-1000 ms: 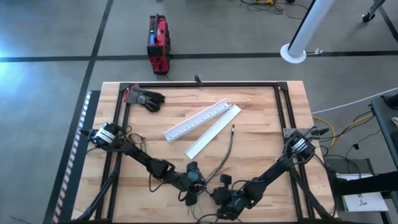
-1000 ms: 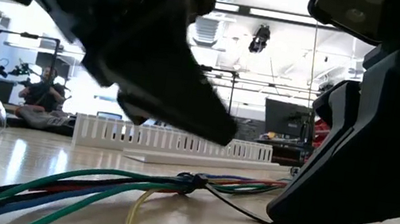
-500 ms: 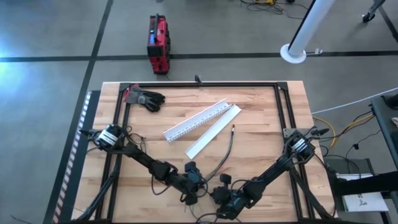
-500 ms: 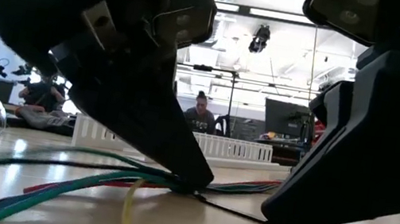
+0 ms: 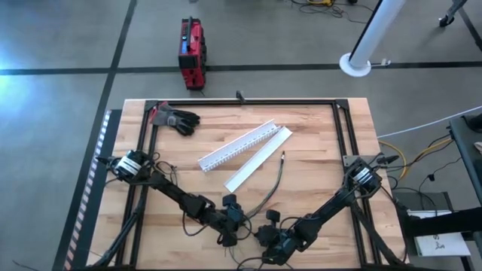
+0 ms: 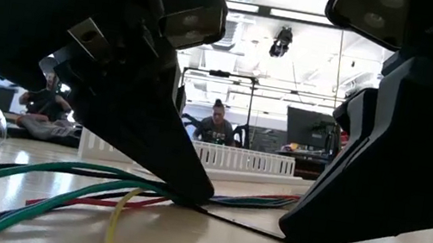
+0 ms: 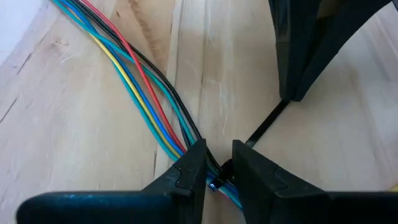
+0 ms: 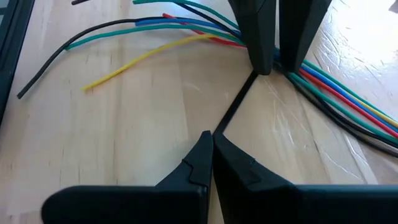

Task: Ziptie cables
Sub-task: Wrap the zip tie around the bundled colored cable, then insert the bundled colored cable into the white cable duct

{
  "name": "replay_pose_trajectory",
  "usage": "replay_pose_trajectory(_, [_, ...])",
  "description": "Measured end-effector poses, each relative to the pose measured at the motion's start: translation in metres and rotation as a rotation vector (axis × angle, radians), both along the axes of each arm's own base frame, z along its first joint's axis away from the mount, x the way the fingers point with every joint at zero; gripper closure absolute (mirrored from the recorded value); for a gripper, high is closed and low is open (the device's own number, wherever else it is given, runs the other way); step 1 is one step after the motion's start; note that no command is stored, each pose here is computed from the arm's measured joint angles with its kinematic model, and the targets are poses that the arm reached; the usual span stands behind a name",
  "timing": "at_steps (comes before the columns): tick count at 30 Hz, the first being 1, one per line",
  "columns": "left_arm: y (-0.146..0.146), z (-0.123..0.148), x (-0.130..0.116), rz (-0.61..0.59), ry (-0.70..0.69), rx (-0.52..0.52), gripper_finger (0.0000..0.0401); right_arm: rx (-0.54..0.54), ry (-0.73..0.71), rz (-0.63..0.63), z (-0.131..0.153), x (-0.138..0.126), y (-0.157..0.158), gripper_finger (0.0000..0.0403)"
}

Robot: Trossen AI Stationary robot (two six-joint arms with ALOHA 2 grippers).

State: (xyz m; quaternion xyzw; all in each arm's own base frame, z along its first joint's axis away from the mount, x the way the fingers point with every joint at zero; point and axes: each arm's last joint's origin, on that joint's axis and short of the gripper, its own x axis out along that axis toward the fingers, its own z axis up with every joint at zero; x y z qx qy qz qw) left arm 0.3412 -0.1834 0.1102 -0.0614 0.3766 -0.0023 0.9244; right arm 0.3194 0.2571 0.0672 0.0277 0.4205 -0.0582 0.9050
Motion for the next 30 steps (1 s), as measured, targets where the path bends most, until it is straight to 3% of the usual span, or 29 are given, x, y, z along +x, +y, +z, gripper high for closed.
replay_pose_trajectory(8, [0.003, 0.025, -0.004, -0.007, -0.038, -0.025, 0.0342, -0.068, 0.019, 0.080, 0.018, -0.003, -0.001, 0.0403])
replay_pose_trajectory(14, [0.005, 0.058, -0.007, -0.020, -0.131, -0.059, 0.0342, -0.162, 0.072, 0.057, 0.069, -0.012, -0.016, 0.0392])
replay_pose_trajectory(22, [0.008, 0.069, -0.007, 0.036, -0.208, 0.044, 0.0342, -0.391, 0.355, 0.021, 0.105, -0.031, -0.073, 0.0305])
replay_pose_trajectory(26, [0.009, 0.069, -0.006, 0.045, -0.209, 0.043, 0.0342, -0.513, 0.520, 0.037, 0.104, -0.030, -0.108, 0.0272])
replay_pose_trajectory(30, [0.009, 0.070, -0.006, 0.045, -0.211, 0.039, 0.0342, -0.589, 0.648, 0.132, 0.094, -0.024, -0.140, 0.0254])
